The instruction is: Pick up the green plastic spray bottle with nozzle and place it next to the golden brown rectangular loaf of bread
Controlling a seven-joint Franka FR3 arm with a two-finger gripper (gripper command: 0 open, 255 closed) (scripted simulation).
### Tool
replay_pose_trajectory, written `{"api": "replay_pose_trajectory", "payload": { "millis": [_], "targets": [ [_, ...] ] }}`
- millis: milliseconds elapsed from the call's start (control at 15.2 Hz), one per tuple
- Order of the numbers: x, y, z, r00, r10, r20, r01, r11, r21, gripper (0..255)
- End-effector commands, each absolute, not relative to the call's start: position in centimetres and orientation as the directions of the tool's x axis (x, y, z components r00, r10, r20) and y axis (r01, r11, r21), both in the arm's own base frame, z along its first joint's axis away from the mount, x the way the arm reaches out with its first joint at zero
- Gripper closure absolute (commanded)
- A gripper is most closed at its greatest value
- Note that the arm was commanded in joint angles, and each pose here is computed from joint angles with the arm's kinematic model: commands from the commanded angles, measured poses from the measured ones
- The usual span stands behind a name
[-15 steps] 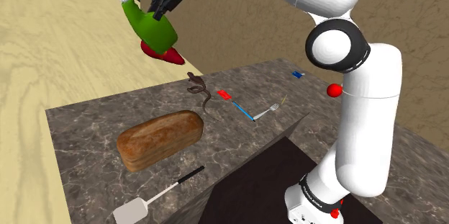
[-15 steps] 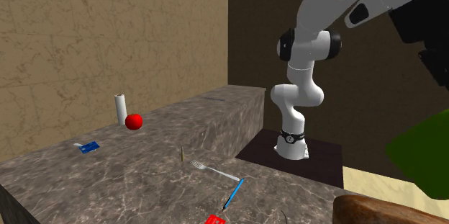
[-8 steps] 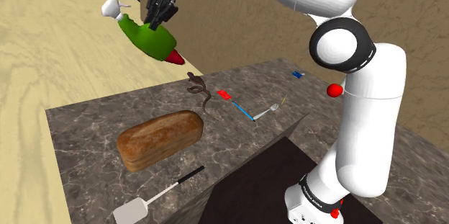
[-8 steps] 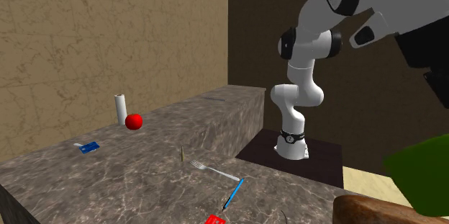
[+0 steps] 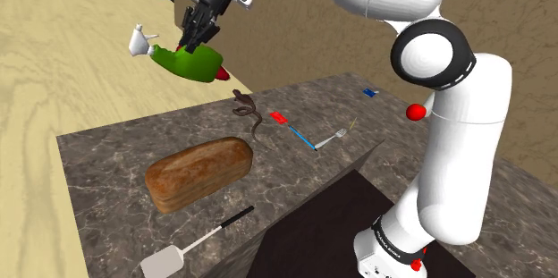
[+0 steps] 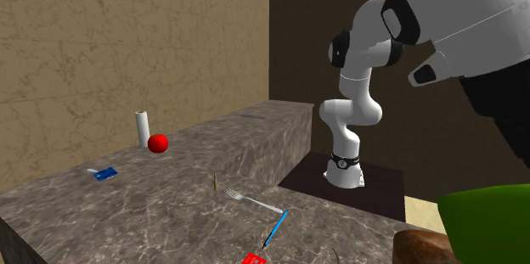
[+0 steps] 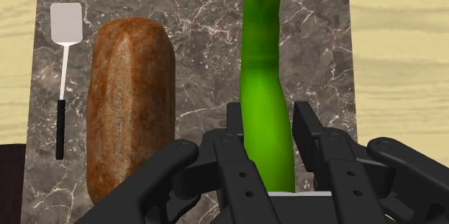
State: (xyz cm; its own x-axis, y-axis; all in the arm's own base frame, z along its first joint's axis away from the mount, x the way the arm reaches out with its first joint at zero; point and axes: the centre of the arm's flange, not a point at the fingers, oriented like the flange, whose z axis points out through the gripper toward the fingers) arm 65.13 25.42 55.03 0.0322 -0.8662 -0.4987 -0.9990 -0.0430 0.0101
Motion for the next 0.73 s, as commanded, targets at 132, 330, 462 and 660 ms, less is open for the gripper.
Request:
{"api": "replay_pose_trajectory", "payload": {
  "millis": [132, 330, 462, 660],
  "targets": [
    [65.1, 25.4, 52.8, 0.033, -0.866, -0.499, -0.999, -0.043, 0.009, 255],
    [65.1, 25.4, 51.2, 0.033, -0.866, -0.499, -0.999, -0.043, 0.009, 255],
    [65.1, 25.4, 50.2, 0.033, -0.866, -0.499, -0.999, -0.043, 0.009, 255],
    [65.1, 25.4, 48.6, 0.033, -0.866, -0.499, -0.999, -0.043, 0.009, 255]
  ]
}}
